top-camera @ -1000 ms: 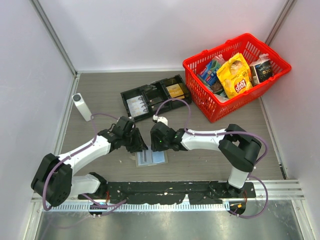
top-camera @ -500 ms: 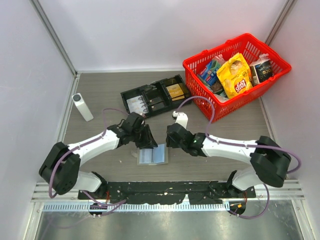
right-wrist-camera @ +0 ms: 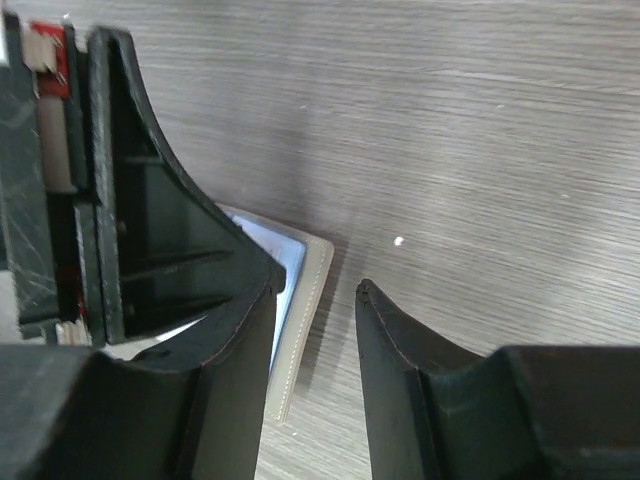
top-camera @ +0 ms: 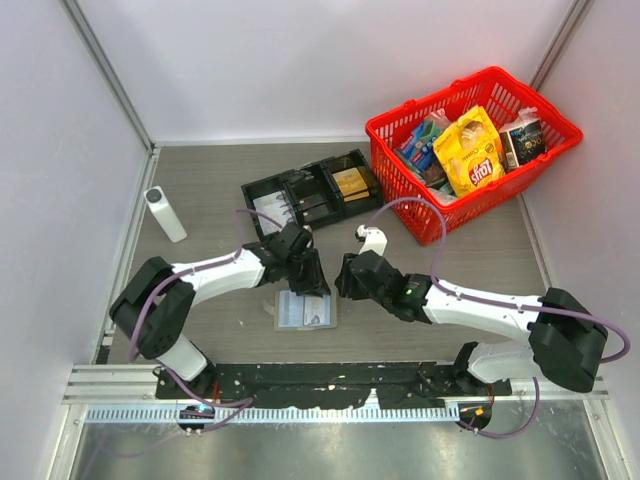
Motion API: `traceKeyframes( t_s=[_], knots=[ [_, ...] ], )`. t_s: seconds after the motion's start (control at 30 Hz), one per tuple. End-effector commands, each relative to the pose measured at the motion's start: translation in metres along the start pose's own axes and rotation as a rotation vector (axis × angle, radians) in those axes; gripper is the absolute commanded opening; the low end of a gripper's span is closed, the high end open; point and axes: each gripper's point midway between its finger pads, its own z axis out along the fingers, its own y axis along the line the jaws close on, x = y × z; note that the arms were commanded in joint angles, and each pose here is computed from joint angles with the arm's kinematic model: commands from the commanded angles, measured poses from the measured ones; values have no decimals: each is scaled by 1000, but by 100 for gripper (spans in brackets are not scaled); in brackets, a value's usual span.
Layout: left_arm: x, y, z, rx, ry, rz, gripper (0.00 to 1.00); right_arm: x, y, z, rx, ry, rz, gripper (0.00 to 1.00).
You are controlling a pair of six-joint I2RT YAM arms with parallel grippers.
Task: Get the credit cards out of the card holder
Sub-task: Open the card holder at the center of the board, then remove the credit card from the card holder.
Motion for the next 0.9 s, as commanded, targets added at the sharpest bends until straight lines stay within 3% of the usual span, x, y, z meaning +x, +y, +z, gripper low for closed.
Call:
traceKeyframes(
  t_s=[0.0,0.13,0.37,0.87],
  knots=[
    [-40,-23,-42,46,-178,58,32,-4,33,1,-162,1,18,42],
    [-45,-3,-61,28,-215,24,34,5,52,7,-251,50,12,41],
    [-18,15,-55,61,-151,-3,35,30,64,25,-338,155,40,36],
    [2,32,-28,75,-66,-35,37,79,6,45,-237,286,122,31]
  ],
)
